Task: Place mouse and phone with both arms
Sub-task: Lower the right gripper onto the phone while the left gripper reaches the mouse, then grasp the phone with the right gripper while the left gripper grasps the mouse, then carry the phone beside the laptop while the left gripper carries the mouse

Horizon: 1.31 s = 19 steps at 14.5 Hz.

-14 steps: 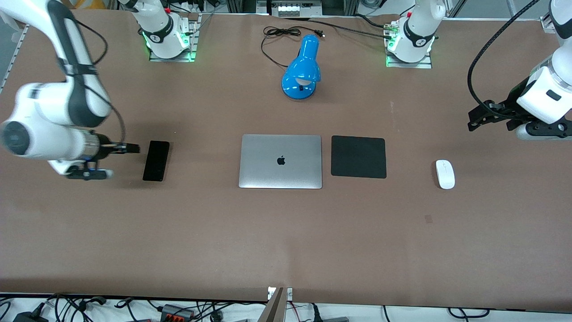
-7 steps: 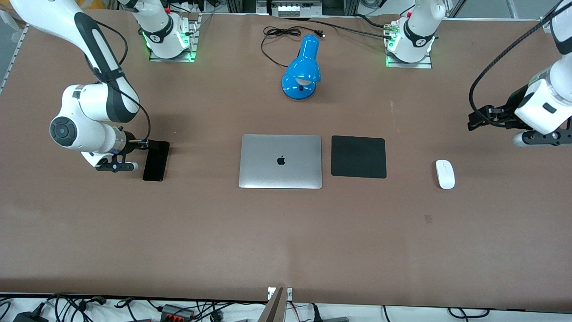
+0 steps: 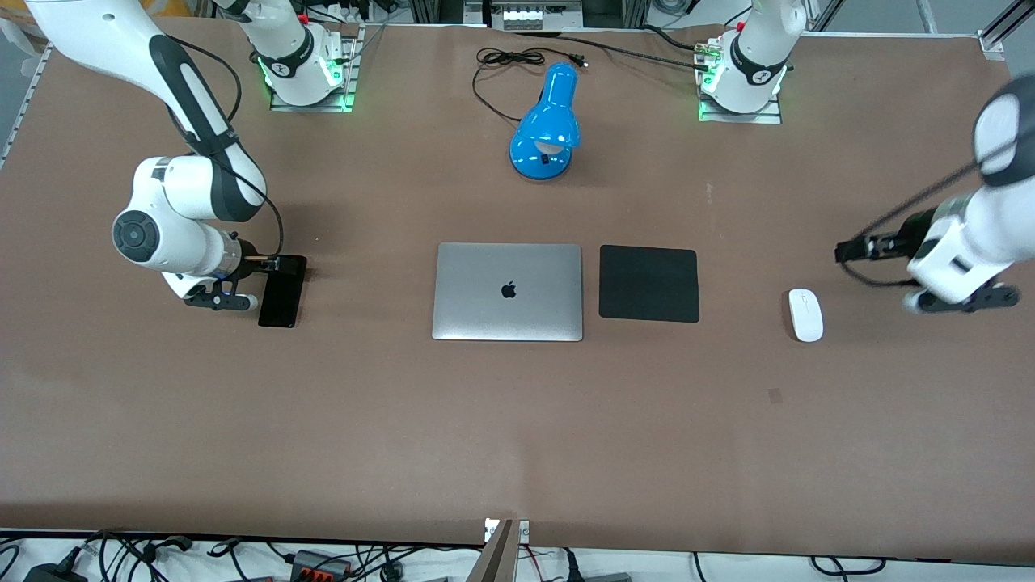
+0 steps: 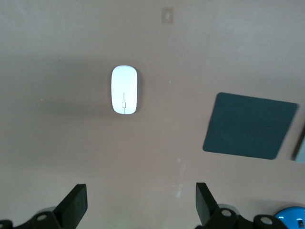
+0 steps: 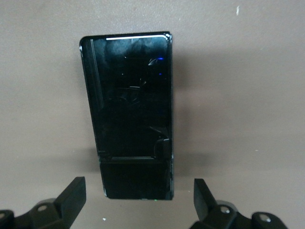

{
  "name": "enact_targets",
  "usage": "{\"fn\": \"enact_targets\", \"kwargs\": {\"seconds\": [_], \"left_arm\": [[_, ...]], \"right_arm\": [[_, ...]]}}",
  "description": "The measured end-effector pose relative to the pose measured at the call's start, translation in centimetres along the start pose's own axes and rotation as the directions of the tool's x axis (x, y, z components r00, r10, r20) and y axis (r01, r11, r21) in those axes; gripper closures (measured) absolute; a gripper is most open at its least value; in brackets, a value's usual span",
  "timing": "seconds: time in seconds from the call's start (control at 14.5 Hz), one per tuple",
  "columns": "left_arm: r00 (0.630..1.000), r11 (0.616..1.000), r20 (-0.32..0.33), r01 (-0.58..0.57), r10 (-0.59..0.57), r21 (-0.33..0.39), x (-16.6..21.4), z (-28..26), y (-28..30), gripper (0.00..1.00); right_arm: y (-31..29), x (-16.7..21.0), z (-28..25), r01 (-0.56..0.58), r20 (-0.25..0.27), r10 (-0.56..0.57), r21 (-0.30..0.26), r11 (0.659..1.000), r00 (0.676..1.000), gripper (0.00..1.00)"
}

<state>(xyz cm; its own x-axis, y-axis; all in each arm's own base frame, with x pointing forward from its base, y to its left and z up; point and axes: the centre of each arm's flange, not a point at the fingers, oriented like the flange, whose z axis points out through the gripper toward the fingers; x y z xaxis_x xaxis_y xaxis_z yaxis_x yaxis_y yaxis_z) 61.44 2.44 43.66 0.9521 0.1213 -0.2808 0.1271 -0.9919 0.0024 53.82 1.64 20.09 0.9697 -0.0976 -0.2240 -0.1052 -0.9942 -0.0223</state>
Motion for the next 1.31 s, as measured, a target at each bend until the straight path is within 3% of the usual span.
{"fn": "enact_targets", "kwargs": {"seconds": [0.35, 0.48, 0.69, 0.9, 1.11, 1.18, 1.31], "left_arm": [[0.999, 1.0, -0.042, -0.011, 0.009, -0.029, 7.4, 12.7, -3.3, 0.0], [0.997, 0.999, -0.068, -0.038, 0.036, -0.032, 7.8, 17.1, -4.1, 0.0], [0.985, 0.998, -0.166, -0.062, 0.056, -0.031, 6.9, 22.3, -5.9, 0.0], [0.973, 0.996, -0.214, -0.09, 0.084, -0.022, 5.9, 24.9, -6.0, 0.0], [0.97, 0.994, -0.223, -0.106, 0.099, -0.018, 5.6, 25.5, -5.9, 0.24], [0.97, 0.994, -0.222, -0.111, 0.104, -0.018, 5.5, 25.6, -5.8, 0.25], [0.968, 0.992, -0.222, -0.123, 0.116, -0.017, 5.4, 25.5, -5.5, 0.38]], "right_arm": [[-0.2, 0.0, 1.6, -0.004, -0.02, 0.004, 0.004, 1.0, 1.0, 0.0], [-0.1, -0.1, 2.1, -0.005, -0.025, 0.005, 0.005, 1.0, 1.0, 0.0], [-0.1, -0.2, 2.6, -0.006, -0.035, 0.006, 0.006, 1.0, 0.999, 0.0], [-0.1, -0.2, 2.9, -0.006, -0.036, 0.006, 0.007, 1.0, 0.999, 0.0], [-0.1, -0.2, 3.2, -0.007, -0.035, 0.007, 0.007, 1.0, 0.999, 0.0], [-0.1, -0.2, 3.3, -0.007, -0.035, 0.007, 0.007, 1.0, 0.999, 0.0], [-0.1, -0.2, 3.5, -0.007, -0.033, 0.007, 0.008, 1.0, 0.999, 0.0]]}}
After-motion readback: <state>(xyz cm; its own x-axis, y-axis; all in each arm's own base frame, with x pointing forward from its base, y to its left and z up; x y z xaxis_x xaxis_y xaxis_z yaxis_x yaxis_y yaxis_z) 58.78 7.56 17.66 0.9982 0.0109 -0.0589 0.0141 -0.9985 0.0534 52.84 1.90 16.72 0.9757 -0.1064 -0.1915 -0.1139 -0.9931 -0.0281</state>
